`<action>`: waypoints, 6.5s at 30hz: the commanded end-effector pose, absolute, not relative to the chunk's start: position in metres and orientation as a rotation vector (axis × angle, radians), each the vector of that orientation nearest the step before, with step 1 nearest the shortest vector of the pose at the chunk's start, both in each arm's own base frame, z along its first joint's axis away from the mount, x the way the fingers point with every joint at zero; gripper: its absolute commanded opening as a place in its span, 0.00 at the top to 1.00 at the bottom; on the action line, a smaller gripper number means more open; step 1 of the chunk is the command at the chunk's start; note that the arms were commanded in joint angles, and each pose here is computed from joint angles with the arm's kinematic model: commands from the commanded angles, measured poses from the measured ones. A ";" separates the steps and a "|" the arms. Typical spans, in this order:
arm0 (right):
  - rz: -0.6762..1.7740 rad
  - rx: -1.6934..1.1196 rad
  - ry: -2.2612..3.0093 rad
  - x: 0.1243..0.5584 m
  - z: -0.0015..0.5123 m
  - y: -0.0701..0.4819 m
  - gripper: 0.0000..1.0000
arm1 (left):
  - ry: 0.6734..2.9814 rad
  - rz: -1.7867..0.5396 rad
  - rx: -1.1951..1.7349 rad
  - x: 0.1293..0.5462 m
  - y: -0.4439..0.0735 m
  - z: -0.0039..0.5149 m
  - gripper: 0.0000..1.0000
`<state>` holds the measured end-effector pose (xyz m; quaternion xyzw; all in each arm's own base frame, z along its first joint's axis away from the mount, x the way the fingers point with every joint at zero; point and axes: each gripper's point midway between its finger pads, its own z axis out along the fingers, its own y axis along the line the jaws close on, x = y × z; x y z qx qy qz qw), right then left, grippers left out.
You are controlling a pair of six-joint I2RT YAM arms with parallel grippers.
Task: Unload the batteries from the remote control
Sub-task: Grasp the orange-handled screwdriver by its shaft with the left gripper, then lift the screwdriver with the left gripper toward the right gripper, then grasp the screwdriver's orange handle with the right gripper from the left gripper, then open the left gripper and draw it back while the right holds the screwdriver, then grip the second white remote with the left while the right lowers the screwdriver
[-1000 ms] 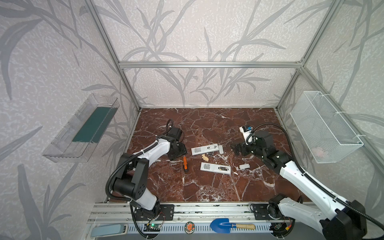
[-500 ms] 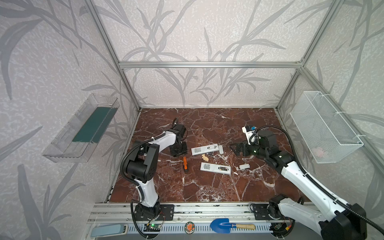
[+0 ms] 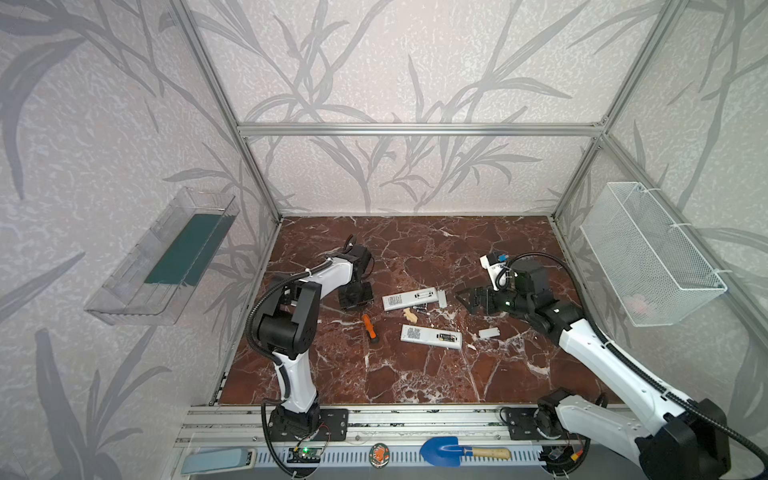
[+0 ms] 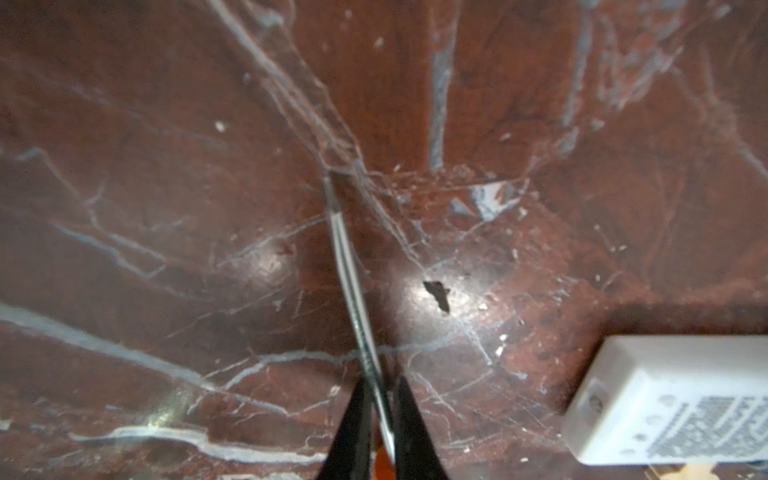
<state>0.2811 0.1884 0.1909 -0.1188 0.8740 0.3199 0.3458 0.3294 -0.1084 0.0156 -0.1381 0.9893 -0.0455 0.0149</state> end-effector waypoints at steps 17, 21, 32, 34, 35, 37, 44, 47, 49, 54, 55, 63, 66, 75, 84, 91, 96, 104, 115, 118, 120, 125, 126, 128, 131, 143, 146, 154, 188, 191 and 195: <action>1.203 -0.279 2.269 0.290 0.237 0.223 0.00 | 2.351 -1.089 -0.528 0.398 -0.176 0.175 1.00; 1.347 -0.215 2.194 0.301 0.260 0.233 0.02 | 2.029 -1.307 -0.625 0.425 -0.184 0.237 1.00; 1.579 -0.119 2.035 0.318 0.297 0.247 0.03 | 1.692 -1.510 -0.690 0.419 -0.229 0.306 1.00; 1.581 -0.117 2.028 0.321 0.296 0.248 0.04 | 1.698 -1.527 -0.728 0.416 -0.238 0.303 1.00; 1.583 -0.112 2.024 0.323 0.297 0.249 0.05 | 1.699 -1.531 -0.745 0.414 -0.242 0.303 1.00; 1.581 -0.115 2.018 0.326 0.296 0.250 0.07 | 1.707 -1.534 -0.771 0.410 -0.248 0.303 1.00; 1.554 -0.104 2.021 0.336 0.292 0.251 0.16 | 1.750 -1.526 -0.825 0.403 -0.258 0.308 1.00; 1.553 -0.100 2.030 0.339 0.289 0.252 0.21 | 1.756 -1.548 -0.853 0.402 -0.260 0.305 1.00; 1.555 -0.101 2.031 0.340 0.288 0.252 0.22 | 1.764 -1.557 -0.871 0.402 -0.262 0.302 1.00; 1.549 -0.109 2.035 0.340 0.285 0.256 0.27 | 1.766 -1.570 -0.894 0.400 -0.267 0.300 1.00; 1.547 -0.111 2.034 0.341 0.284 0.257 0.29 | 1.768 -1.576 -0.896 0.399 -0.269 0.300 1.00; 1.542 -0.103 2.040 0.343 0.281 0.262 0.45 | 1.785 -1.585 -0.892 0.396 -0.281 0.300 1.00; 1.529 -0.090 2.037 0.344 0.281 0.261 0.50 | 1.790 -1.590 -0.897 0.396 -0.284 0.298 1.00; 1.451 -0.045 2.023 0.348 0.279 0.252 0.66 | 1.805 -1.603 -0.906 0.395 -0.290 0.293 1.00; 1.416 -0.020 2.042 0.349 0.275 0.241 0.85 | 1.821 -1.585 -0.890 0.393 -0.286 0.289 0.81; 1.369 -0.022 2.111 0.342 0.266 0.207 0.85 | 1.991 -1.375 -0.864 0.374 -0.254 0.257 0.48; 1.356 -0.209 2.219 0.318 0.256 0.209 0.90 | 2.083 -1.223 -0.832 0.363 -0.212 0.237 0.42; 1.136 -0.546 2.271 0.280 0.246 0.207 0.97 | 2.383 -1.067 -0.533 0.345 -0.193 0.208 0.39; 0.616 -1.373 1.889 0.216 0.234 0.203 1.00 | 2.692 -1.080 -0.218 0.314 -0.212 0.158 0.43; 0.547 -1.475 1.848 0.206 0.227 0.197 1.00 | 2.771 -1.028 -0.089 0.302 -0.209 0.149 0.44; 0.520 -1.542 1.833 0.200 0.221 0.194 1.00 | 2.788 -0.987 0.013 0.298 -0.208 0.146 0.44; 0.389 -1.669 1.832 0.194 0.207 0.181 1.00 | 2.685 -0.990 0.428 0.287 -0.221 0.155 0.43; 0.365 -1.686 1.832 0.193 0.205 0.179 1.00 | 2.668 -0.974 0.515 0.284 -0.224 0.155 0.43; 0.337 -1.697 1.835 0.192 0.201 0.175 1.00 | 2.638 -0.917 0.729 0.276 -0.230 0.151 0.43; 0.318 -1.700 1.854 0.190 0.197 0.170 1.00 | 2.601 -0.841 1.049 0.260 -0.239 0.140 0.42; 0.163 -1.697 1.951 0.186 0.181 0.143 1.00 | 2.244 -0.736 1.663 0.236 -0.260 0.105 0.40; 0.149 -1.694 1.972 0.185 0.177 0.140 1.00 | 2.185 -0.693 1.733 0.235 -0.262 0.094 0.38; 0.182 -1.688 1.994 0.186 0.174 0.143 1.00 | 2.179 -0.569 1.865 0.235 -0.259 0.058 0.31; 0.213 -1.706 2.053 0.182 0.163 0.142 1.00 | 2.196 -0.240 2.039 0.240 -0.257 0.010 0.38; 0.225 -1.716 2.057 0.182 0.161 0.144 1.00 | 2.211 -0.248 2.046 0.236 -0.255 0.008 0.45; 0.218 -1.721 2.071 0.183 0.156 0.143 1.00 | 2.210 -0.257 2.048 0.233 -0.255 0.009 0.57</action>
